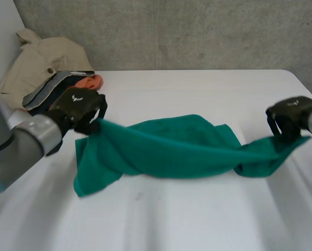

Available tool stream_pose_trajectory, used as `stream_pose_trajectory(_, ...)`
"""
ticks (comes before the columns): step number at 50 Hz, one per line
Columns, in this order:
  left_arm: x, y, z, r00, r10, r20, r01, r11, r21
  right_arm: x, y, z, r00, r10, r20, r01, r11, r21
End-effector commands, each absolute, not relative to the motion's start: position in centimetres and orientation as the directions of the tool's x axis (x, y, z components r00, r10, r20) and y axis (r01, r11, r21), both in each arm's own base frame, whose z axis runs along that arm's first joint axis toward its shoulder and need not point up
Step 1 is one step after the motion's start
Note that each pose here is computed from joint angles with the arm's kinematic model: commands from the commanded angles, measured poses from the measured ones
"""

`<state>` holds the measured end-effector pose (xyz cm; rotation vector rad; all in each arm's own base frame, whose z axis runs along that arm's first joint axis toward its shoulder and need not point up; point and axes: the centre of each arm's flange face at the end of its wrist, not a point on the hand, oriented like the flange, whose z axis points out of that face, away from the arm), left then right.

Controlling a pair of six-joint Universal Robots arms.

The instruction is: Fold the laundry.

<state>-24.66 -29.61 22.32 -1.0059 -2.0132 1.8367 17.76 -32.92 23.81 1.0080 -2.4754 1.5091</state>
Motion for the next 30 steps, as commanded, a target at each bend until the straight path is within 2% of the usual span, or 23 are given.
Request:
stream_pose_trajectory(1, -28.6, -36.1, 29.4, -0.727, 0.466, -0.504, 0.313, -0.427, -0.848, 21.0, -38.4, 30.7, -0.874, -0.247, 0.417, -0.43, -0.002, -0.903)
stream_pose_trajectory(3, -28.8, -37.1, 32.4, -0.755, 0.391, -0.526, 0.275, -0.541, -0.795, 21.3, -39.1, 33.5, -0.901, -0.195, 0.388, -0.371, -0.117, -0.921)
stream_pose_trajectory(4, -28.8, -37.4, 33.8, -0.769, 0.353, -0.533, 0.258, -0.591, -0.764, 21.8, -39.5, 36.1, -0.922, -0.163, 0.351, -0.31, -0.231, -0.922)
stream_pose_trajectory(5, -28.8, -37.8, 35.8, -0.795, 0.291, -0.533, 0.224, -0.675, -0.703, 21.8, -39.7, 37.1, -0.931, -0.148, 0.333, -0.284, -0.28, -0.917)
stream_pose_trajectory(8, -28.8, -38.0, 38.0, -0.834, 0.227, -0.503, 0.168, -0.763, -0.624, 21.9, -40.2, 39.9, -0.954, -0.106, 0.281, -0.211, -0.43, -0.878)
stream_pose_trajectory(9, -28.6, -38.0, 39.4, -0.863, 0.2, -0.464, 0.128, -0.802, -0.583, 22.0, -40.2, 40.4, -0.957, -0.096, 0.275, -0.203, -0.458, -0.865)
stream_pose_trajectory(11, -28.3, -38.0, 40.1, -0.887, 0.188, -0.422, 0.101, -0.812, -0.574, 21.9, -40.1, 41.5, -0.961, -0.079, 0.265, -0.19, -0.508, -0.84)
stream_pose_trajectory(15, -27.4, -38.1, 39.6, -0.916, 0.198, -0.349, 0.077, -0.767, -0.637, 21.9, -40.0, 41.6, -0.961, -0.079, 0.265, -0.189, -0.512, -0.838)
stream_pose_trajectory(18, -27.1, -37.7, 37.8, -0.911, 0.231, -0.341, 0.086, -0.702, -0.707, 22.0, -40.1, 39.8, -0.954, -0.107, 0.28, -0.207, -0.438, -0.875)
stream_pose_trajectory(19, -27.1, -37.6, 37.3, -0.909, 0.239, -0.342, 0.092, -0.685, -0.722, 22.0, -40.2, 38.5, -0.95, -0.126, 0.285, -0.217, -0.388, -0.896)
stream_pose_trajectory(20, -27.2, -37.3, 35.5, -0.9, 0.266, -0.345, 0.105, -0.636, -0.764, 22.1, -40.3, 37.6, -0.948, -0.137, 0.288, -0.224, -0.359, -0.906)
stream_pose_trajectory(23, -27.3, -36.7, 33.1, -0.889, 0.301, -0.346, 0.124, -0.568, -0.814, 22.1, -40.5, 34.3, -0.938, -0.172, 0.3, -0.254, -0.246, -0.935)
stream_pose_trajectory(24, -27.4, -36.2, 31.1, -0.879, 0.328, -0.347, 0.141, -0.516, -0.845, 22.0, -40.5, 33.4, -0.936, -0.18, 0.304, -0.264, -0.214, -0.94)
stream_pose_trajectory(30, -27.2, -33.8, 23.7, -0.845, 0.416, -0.335, 0.208, -0.322, -0.924, 21.6, -39.9, 25.9, -0.901, -0.254, 0.352, -0.369, 0.018, -0.929)
